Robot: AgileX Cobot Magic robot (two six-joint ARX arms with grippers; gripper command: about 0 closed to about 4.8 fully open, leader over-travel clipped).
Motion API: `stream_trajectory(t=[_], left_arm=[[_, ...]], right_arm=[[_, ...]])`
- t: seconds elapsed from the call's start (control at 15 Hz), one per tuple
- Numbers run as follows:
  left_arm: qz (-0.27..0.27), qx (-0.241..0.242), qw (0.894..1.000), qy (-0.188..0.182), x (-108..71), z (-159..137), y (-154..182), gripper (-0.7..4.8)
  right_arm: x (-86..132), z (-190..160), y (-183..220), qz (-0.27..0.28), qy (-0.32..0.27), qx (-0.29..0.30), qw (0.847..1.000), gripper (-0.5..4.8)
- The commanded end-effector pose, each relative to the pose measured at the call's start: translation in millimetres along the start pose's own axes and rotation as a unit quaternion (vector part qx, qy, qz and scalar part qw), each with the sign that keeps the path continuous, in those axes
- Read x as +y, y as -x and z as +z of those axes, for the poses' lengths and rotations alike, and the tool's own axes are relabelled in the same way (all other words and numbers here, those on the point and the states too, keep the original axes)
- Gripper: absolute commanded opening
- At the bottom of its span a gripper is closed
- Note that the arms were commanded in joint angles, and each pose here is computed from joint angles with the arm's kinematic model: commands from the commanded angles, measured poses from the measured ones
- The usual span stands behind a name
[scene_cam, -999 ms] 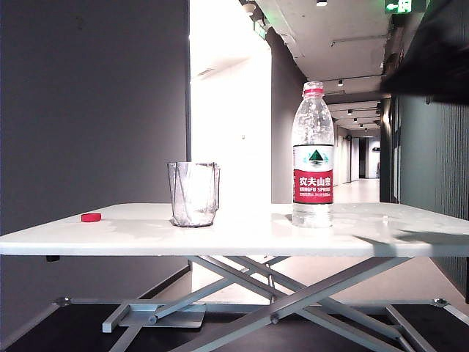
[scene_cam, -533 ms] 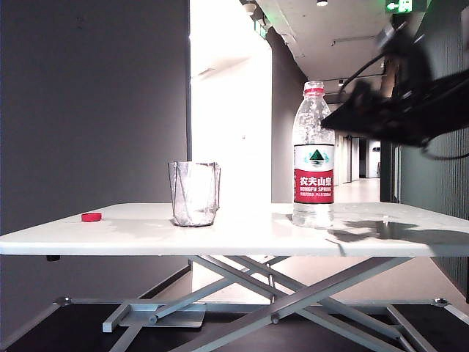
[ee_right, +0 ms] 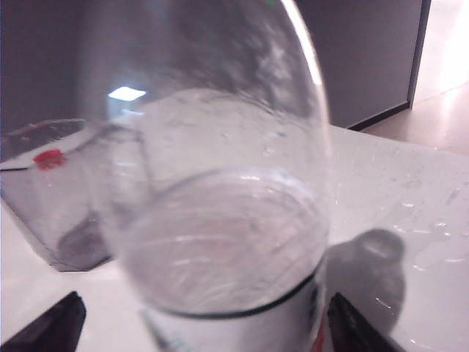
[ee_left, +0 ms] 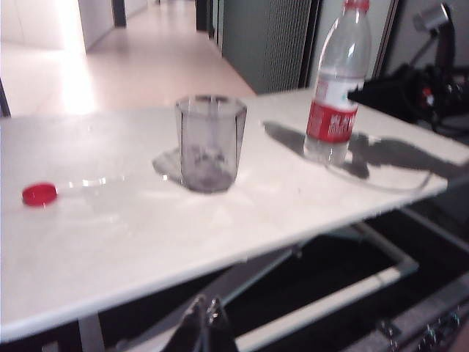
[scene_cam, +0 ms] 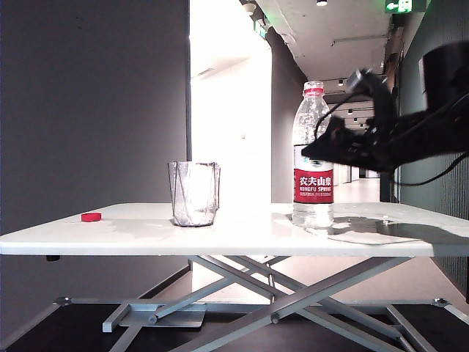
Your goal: Pick up the mineral water bottle on the table and pour water into the mug until it's half full.
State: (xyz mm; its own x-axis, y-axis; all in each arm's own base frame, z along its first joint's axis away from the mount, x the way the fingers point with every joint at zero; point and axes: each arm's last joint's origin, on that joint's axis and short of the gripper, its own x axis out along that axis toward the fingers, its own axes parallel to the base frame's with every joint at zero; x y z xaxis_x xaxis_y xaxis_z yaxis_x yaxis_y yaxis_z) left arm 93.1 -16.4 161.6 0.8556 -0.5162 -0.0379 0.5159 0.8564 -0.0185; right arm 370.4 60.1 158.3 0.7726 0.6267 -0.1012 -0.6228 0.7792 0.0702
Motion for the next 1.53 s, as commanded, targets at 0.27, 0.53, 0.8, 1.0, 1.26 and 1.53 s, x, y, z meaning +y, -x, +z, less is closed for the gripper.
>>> stream_trajectory(t=[0.27, 0.53, 0.8, 1.0, 1.26, 1.53], left_arm=[[-0.001, 0.011, 1.000, -0.007, -0.1, -2.0, 0.1, -0.05], [-0.001, 0.012, 1.000, -0.006, -0.1, -2.2, 0.1, -0.05], [-0.001, 0.014, 1.000, -0.006, -0.1, -2.7, 0.1, -0.05], [-0.001, 0.014, 1.000, -0.007, -0.1, -2.7, 0.1, -0.05], [-0.001, 0.016, 1.000, -0.007, -0.1, -3.0, 0.1, -0.05], [-0.001, 0.025, 1.000, -0.003, -0.2, -5.0, 0.2, -0.05]], right_arm=[[-11.9, -1.7, -27.4, 0.008, 0.009, -0.014, 1.000, 4.79], [-15.3, -4.3, -39.7, 0.007, 0.004, -0.014, 1.000, 4.79], [-16.7, -4.0, -39.9, -0.012, 0.008, -0.014, 1.000, 4.79], [-16.6, -3.7, -39.9, -0.012, 0.016, -0.015, 1.000, 4.79], [-16.6, -3.7, -39.9, -0.012, 0.016, -0.015, 1.000, 4.60], [-16.5, -3.7, -39.9, -0.010, 0.016, -0.015, 1.000, 2.89]])
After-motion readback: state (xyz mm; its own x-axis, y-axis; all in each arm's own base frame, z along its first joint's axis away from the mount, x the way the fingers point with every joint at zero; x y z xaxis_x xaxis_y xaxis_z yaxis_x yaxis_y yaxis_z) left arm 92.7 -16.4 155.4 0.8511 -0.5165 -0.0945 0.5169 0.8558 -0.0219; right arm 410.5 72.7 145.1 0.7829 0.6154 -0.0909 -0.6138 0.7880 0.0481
